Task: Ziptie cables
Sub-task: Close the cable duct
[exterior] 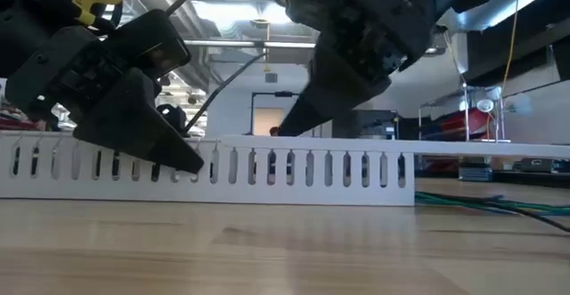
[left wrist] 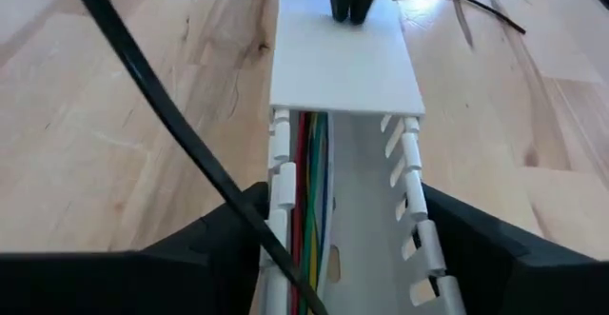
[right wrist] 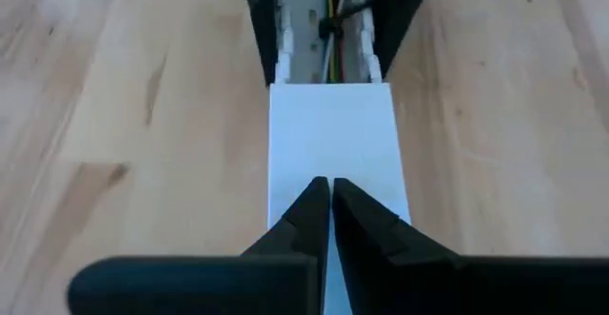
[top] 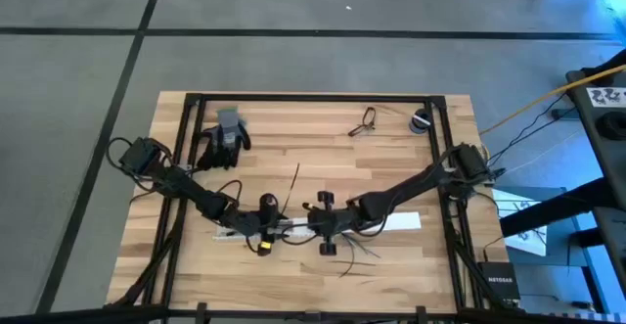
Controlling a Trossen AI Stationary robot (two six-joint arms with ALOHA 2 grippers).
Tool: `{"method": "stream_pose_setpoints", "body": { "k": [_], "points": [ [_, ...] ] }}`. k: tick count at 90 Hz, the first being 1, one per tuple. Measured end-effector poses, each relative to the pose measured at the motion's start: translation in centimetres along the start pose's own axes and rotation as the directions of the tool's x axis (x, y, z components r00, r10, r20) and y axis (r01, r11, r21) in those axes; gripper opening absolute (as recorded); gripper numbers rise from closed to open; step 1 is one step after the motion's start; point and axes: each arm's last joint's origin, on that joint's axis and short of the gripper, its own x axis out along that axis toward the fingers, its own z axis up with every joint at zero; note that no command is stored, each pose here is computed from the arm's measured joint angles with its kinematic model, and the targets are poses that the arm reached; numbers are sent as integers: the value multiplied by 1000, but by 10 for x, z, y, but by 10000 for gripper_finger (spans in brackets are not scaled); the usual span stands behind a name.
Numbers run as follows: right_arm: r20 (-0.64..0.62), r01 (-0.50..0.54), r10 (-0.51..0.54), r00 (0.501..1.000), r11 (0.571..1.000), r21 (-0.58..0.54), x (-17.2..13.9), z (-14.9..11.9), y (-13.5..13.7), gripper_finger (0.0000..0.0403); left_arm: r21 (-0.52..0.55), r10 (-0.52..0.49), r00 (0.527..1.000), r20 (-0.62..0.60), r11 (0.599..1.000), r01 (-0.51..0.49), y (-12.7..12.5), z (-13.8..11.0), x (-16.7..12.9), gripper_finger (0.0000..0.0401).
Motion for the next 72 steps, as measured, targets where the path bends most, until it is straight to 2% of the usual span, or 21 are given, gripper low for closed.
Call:
{"method": "stream_pose_setpoints", "body": {
  "k": [38,72],
  "points": [
    [74,-25,23,997,999,25,55,14,-9,5,18,2,1000,-7,1000,-2,0,-1,0,226],
    [99,-25,23,995,1000,10,59,16,-9,5,0,7,1000,-16,1000,-7,4,0,1,226]
  ]
}}
